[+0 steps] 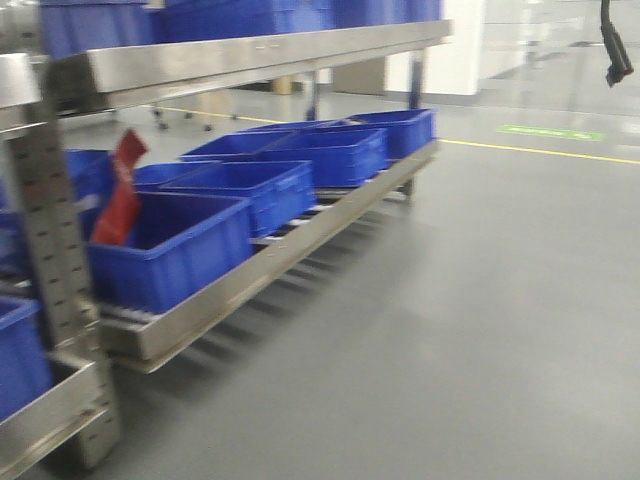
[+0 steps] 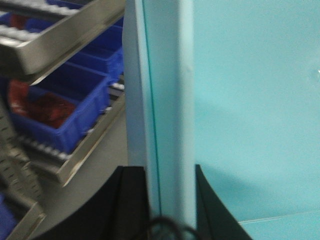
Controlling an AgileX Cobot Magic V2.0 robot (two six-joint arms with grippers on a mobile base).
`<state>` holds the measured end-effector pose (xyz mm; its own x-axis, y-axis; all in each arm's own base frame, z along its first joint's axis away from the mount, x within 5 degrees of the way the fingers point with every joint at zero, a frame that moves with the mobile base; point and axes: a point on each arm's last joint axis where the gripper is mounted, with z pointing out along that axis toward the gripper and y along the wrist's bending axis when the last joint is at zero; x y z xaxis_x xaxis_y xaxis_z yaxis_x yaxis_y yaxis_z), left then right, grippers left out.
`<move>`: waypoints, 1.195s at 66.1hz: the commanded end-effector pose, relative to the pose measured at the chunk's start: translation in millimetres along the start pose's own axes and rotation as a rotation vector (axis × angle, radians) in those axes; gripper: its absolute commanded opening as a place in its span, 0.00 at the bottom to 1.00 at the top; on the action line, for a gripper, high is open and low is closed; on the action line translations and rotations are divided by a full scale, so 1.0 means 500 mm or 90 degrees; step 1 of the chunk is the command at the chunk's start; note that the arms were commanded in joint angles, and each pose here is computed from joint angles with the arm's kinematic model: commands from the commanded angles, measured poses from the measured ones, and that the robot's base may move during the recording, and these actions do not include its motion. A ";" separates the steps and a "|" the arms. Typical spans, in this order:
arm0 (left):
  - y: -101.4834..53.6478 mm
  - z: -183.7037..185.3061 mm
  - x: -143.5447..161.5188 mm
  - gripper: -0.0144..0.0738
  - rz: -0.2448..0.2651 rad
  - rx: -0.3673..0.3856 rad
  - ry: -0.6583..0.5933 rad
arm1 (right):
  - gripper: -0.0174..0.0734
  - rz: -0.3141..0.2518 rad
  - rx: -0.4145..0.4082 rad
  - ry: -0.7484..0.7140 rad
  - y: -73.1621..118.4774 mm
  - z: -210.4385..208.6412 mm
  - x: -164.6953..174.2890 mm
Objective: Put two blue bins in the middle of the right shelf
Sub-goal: 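Drive the base away down the aisle carrying the teal bin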
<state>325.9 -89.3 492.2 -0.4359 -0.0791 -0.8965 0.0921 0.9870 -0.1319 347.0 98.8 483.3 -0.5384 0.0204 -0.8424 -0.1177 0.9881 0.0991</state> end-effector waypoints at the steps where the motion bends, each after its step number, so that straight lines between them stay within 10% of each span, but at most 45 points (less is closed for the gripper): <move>1: -0.018 -0.035 -0.037 0.04 -0.018 0.061 -0.101 | 0.01 -0.002 -0.020 -0.063 0.005 -0.017 -0.021; 79: -0.019 -0.035 -0.037 0.04 -0.018 0.061 -0.102 | 0.01 -0.002 -0.020 -0.063 0.005 -0.017 -0.021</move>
<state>325.8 -89.5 491.9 -0.4390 -0.0830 -0.8947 0.0919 0.9864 -0.1366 347.0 98.8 483.3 -0.5384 0.0204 -0.8424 -0.1177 0.9881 0.0991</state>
